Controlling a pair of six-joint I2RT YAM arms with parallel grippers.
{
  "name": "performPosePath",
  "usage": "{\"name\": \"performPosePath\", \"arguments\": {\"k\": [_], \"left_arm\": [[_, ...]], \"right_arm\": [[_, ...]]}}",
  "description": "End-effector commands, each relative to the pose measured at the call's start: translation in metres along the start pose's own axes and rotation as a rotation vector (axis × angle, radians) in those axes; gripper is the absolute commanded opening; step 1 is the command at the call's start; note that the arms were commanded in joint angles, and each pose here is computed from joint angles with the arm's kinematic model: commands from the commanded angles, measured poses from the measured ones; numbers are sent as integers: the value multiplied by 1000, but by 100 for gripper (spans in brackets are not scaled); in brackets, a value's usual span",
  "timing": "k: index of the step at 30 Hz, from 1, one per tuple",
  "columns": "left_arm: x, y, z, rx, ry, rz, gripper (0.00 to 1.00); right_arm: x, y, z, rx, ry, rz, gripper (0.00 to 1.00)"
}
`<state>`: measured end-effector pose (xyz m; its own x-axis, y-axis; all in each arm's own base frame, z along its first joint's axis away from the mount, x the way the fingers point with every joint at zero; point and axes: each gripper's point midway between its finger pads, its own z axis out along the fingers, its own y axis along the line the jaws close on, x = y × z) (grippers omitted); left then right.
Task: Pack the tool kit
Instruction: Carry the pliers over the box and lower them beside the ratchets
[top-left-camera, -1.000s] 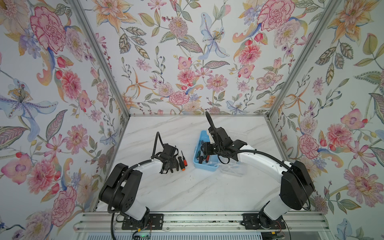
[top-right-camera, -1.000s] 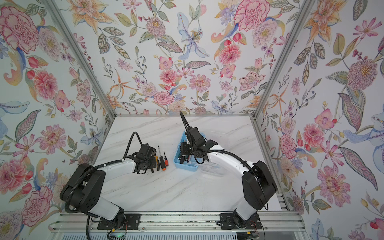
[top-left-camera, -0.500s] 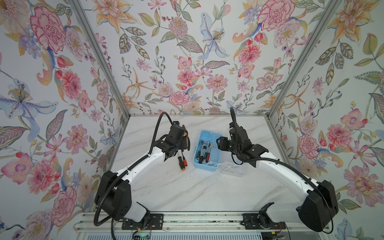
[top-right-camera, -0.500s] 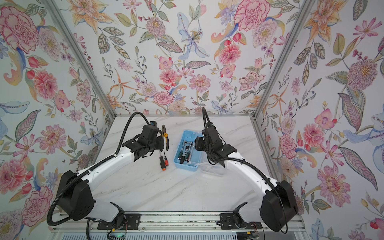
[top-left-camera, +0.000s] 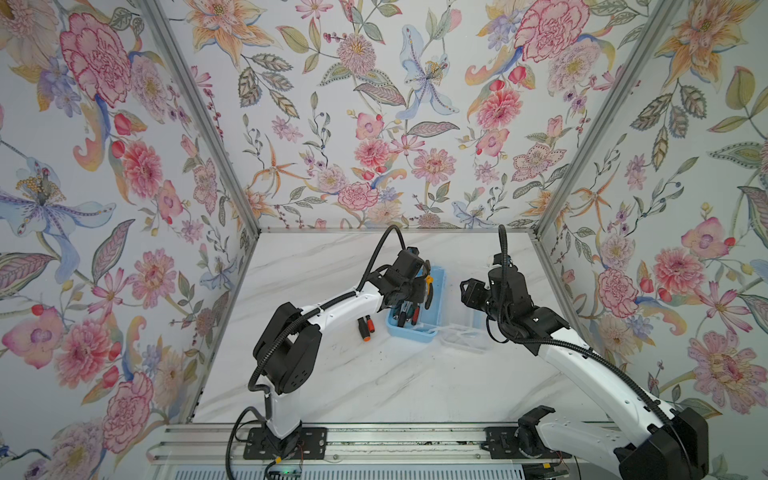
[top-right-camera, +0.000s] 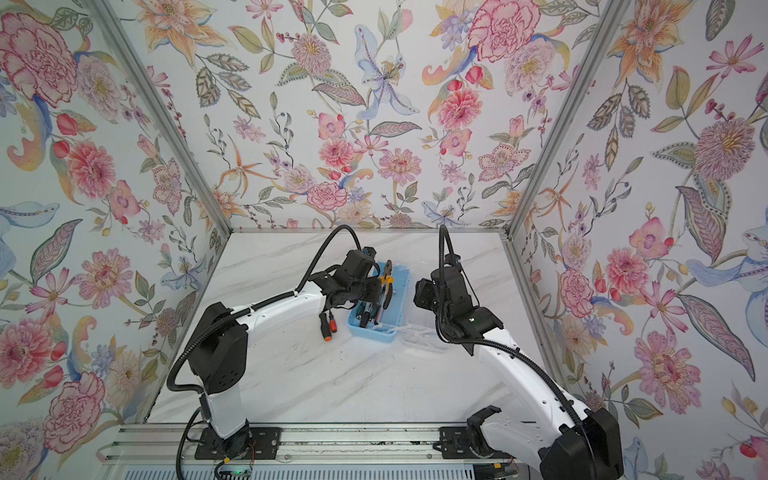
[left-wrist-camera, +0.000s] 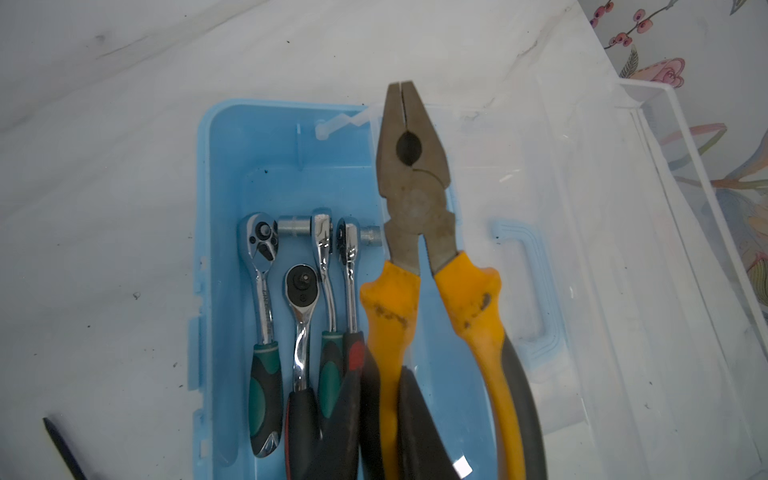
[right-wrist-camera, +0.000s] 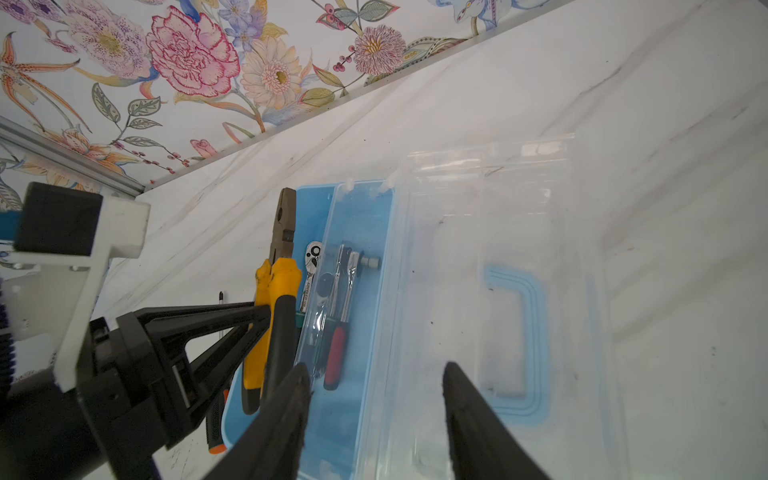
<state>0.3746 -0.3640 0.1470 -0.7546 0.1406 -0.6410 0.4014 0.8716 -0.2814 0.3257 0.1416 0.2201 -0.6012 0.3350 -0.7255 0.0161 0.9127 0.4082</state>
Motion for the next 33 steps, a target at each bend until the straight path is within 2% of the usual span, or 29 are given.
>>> {"name": "performPosePath", "arguments": {"k": [1,12,23,32,33], "left_arm": [[-19,-29,-4,82,-54,-4,0],[-3,-40,18,85,-6,-3,0],[19,-27,40,18,84,10,0],[19,-16,39,-24,80,19,0],[18,-16,39,-24,77,17,5]], "right_arm": [[7,-12,-4,31,10,22,53],[19,-19,-7,27,22,28,53],[27,-24,-13,25,33,46,53],[29,-24,-12,23,37,47,53],[29,-22,-11,18,36,49,53]]}}
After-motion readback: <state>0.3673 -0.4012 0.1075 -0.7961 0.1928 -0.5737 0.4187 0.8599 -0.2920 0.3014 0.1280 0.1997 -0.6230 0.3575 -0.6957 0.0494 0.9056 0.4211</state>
